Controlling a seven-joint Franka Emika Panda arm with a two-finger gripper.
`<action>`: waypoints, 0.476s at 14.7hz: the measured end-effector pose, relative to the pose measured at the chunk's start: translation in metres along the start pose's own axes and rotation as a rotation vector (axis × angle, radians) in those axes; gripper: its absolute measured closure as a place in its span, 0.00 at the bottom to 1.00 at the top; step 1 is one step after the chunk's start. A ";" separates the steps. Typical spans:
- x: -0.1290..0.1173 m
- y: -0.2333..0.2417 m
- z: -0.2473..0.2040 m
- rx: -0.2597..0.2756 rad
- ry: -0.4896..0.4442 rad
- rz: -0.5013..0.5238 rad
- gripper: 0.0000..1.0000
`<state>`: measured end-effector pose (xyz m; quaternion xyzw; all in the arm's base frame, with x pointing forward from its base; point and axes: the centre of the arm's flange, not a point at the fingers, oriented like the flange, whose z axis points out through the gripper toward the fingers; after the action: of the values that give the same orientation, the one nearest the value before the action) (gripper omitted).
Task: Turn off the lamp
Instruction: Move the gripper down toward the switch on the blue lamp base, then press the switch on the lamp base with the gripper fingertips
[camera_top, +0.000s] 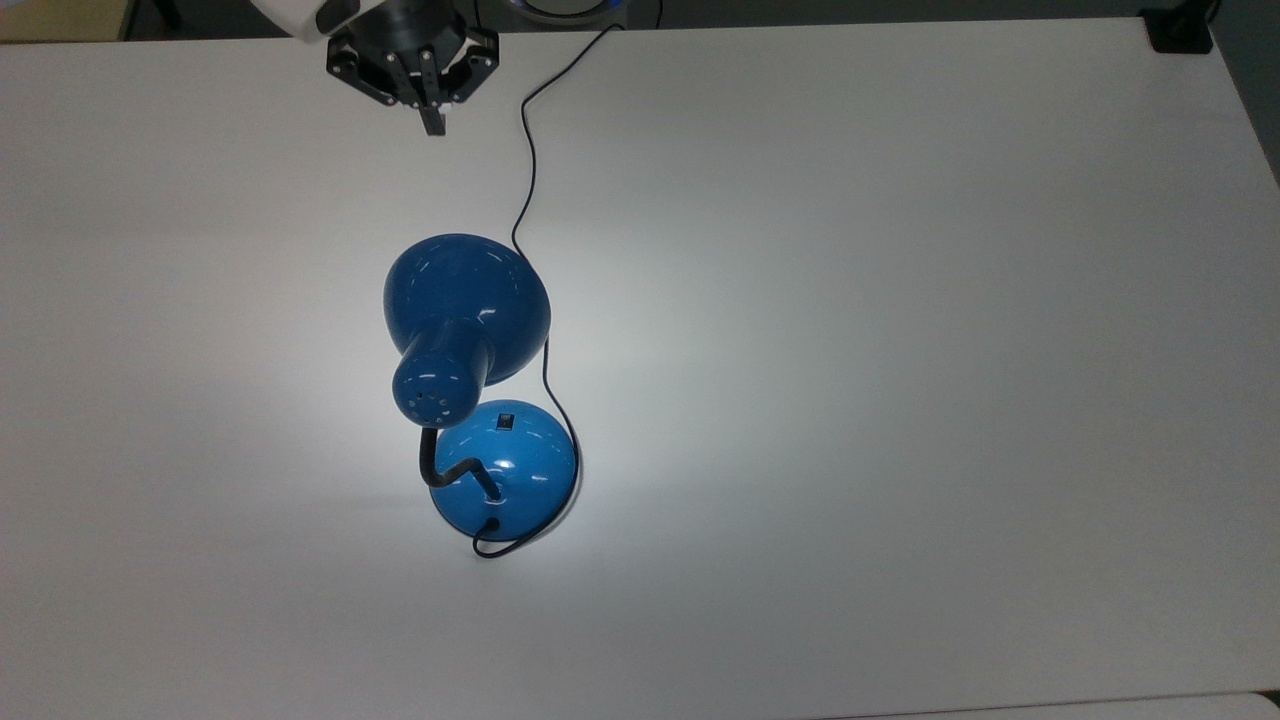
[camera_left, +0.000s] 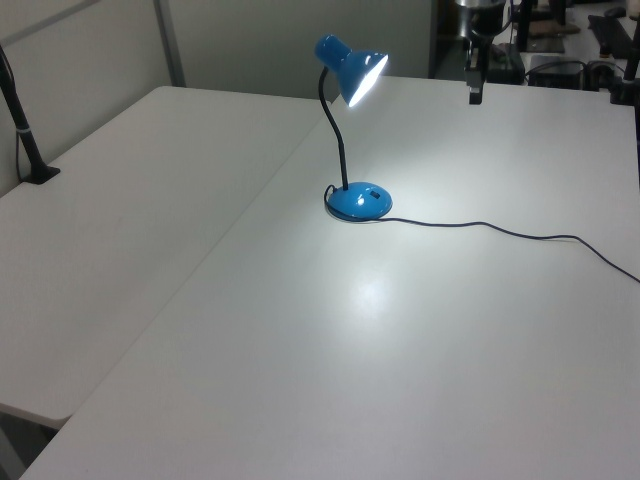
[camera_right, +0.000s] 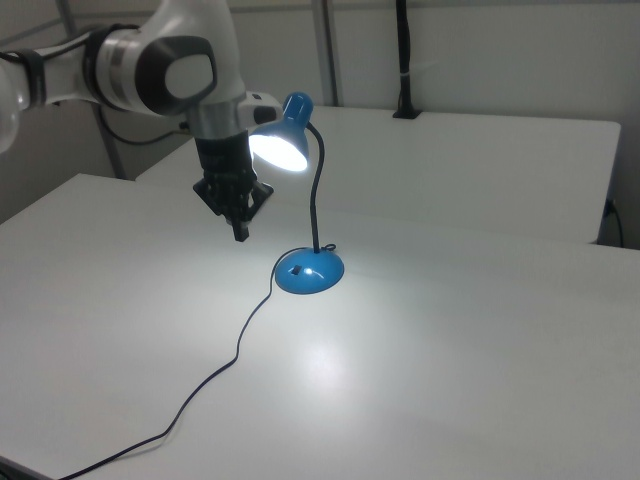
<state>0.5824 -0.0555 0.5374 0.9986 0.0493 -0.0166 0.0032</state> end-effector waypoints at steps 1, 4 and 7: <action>0.011 0.004 0.017 -0.002 0.003 -0.017 0.99; 0.047 0.014 0.078 -0.017 0.061 -0.030 0.99; 0.061 0.012 0.111 -0.038 0.157 -0.038 0.99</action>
<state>0.6408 -0.0619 0.4245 0.9955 0.0689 0.0627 0.0179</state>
